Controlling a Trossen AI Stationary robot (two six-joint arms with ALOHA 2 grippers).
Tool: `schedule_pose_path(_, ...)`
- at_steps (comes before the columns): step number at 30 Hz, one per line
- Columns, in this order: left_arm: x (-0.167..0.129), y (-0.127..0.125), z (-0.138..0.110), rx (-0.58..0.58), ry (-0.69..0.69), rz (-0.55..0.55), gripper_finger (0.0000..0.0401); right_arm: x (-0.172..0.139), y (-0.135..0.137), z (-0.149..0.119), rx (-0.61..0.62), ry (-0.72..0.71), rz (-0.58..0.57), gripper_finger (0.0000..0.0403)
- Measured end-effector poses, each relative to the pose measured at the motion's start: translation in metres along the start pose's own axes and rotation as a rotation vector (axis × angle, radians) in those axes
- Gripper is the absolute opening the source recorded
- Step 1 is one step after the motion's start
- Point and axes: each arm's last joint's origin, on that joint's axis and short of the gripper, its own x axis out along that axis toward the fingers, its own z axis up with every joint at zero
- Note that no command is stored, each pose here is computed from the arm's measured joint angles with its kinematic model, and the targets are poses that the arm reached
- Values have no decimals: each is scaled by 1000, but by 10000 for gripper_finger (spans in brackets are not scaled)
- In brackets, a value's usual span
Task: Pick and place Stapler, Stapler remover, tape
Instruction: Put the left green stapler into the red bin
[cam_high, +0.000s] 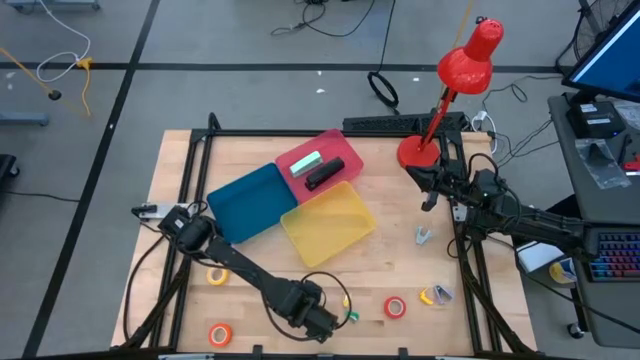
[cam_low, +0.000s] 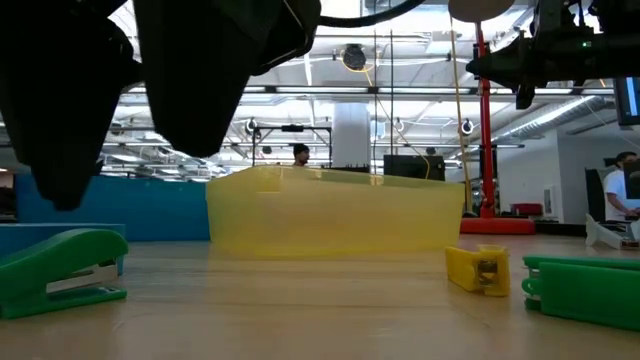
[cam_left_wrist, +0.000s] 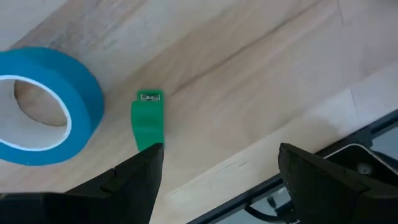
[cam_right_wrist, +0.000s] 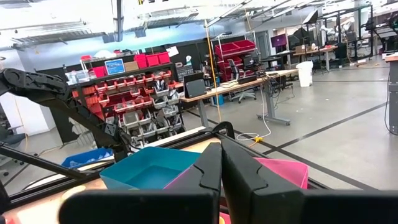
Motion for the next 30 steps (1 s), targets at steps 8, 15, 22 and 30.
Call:
schedule_pose_path(8, 0, 8, -2, -44, 14, 82, 310, 0, 0, -1, -4, 7, -2, 0)
schedule_pose_path(15, 0, 7, -3, -18, -31, 69, 310, 0, 0, -2, -8, 20, -5, 0)
schedule_pose_path(22, 8, 6, -1, -1, -48, 79, 310, 0, 0, -2, -8, 20, -4, 0)
schedule_pose_path(30, 30, 5, 3, 5, 12, 111, 310, 0, -1, -3, -8, 27, -6, 0)
